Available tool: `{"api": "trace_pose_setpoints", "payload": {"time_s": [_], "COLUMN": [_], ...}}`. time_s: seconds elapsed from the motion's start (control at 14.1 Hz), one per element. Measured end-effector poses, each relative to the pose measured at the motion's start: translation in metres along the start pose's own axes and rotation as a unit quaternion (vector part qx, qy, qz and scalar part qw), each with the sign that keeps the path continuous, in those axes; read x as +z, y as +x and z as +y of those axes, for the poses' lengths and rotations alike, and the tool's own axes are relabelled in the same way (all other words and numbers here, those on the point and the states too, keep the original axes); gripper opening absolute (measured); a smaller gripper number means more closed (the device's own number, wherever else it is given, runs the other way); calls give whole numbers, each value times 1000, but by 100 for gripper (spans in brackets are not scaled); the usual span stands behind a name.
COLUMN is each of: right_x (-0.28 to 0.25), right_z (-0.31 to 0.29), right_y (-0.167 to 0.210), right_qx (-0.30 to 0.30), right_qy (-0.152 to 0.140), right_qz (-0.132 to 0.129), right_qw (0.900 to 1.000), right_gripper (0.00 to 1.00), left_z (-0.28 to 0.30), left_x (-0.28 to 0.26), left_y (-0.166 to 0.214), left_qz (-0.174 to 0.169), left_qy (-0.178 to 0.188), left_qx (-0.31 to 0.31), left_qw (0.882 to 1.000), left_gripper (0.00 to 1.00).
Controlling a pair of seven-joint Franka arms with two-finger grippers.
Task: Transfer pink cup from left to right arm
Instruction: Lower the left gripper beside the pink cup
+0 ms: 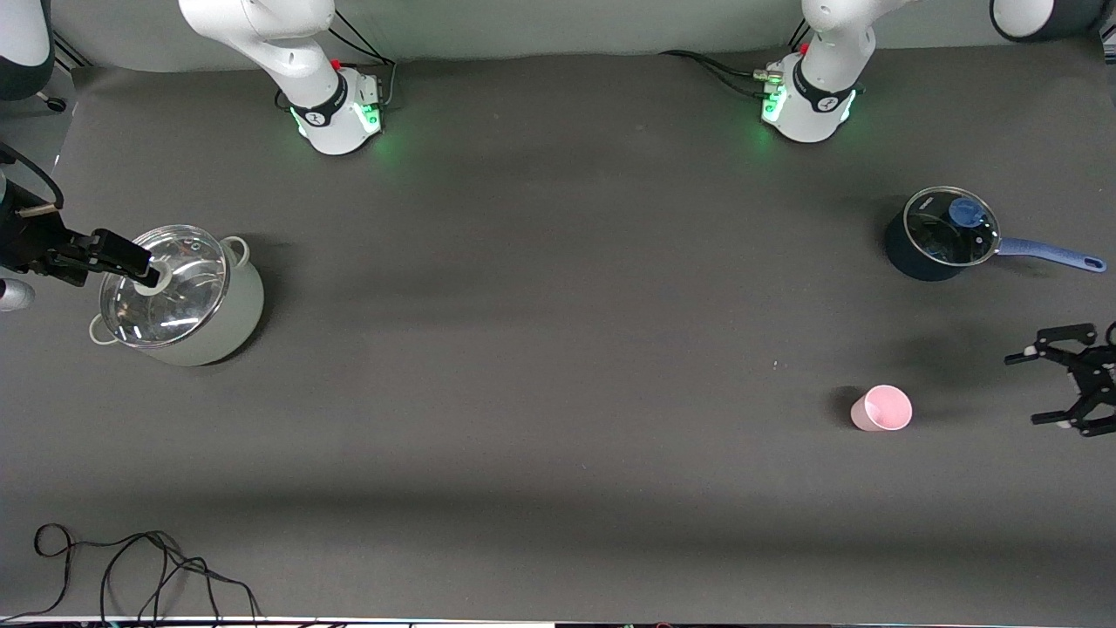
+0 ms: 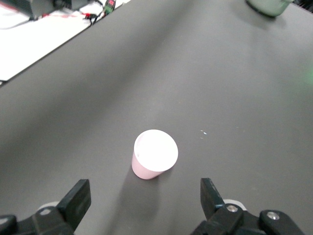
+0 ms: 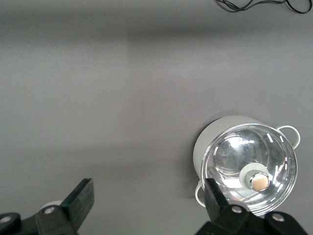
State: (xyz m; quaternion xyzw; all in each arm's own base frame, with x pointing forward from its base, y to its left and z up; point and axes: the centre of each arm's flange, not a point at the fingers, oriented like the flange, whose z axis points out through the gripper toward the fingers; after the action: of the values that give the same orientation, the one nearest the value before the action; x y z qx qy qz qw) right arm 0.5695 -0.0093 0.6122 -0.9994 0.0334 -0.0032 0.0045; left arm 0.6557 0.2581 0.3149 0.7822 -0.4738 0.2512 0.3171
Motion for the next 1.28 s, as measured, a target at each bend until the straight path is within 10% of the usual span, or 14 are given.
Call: {"api": "trace_pose_setpoints", "payload": {"time_s": [0.71,1.28], "right_x": [0,0], "right_z": [0,0], "right_y": [0,0], "right_qx": [0,0], "right_qy": [0,0], "right_qz": [0,0], "right_qw": [1000,1000], "right_gripper": [100,100], "left_z": [-25,-3], "left_x": [115,156], "left_y": [-137,-169], "left_qz": [143,170], "left_qy": [49,36], "left_qx": [143,128], "left_qw": [978,976], "left_gripper": [99,100]}}
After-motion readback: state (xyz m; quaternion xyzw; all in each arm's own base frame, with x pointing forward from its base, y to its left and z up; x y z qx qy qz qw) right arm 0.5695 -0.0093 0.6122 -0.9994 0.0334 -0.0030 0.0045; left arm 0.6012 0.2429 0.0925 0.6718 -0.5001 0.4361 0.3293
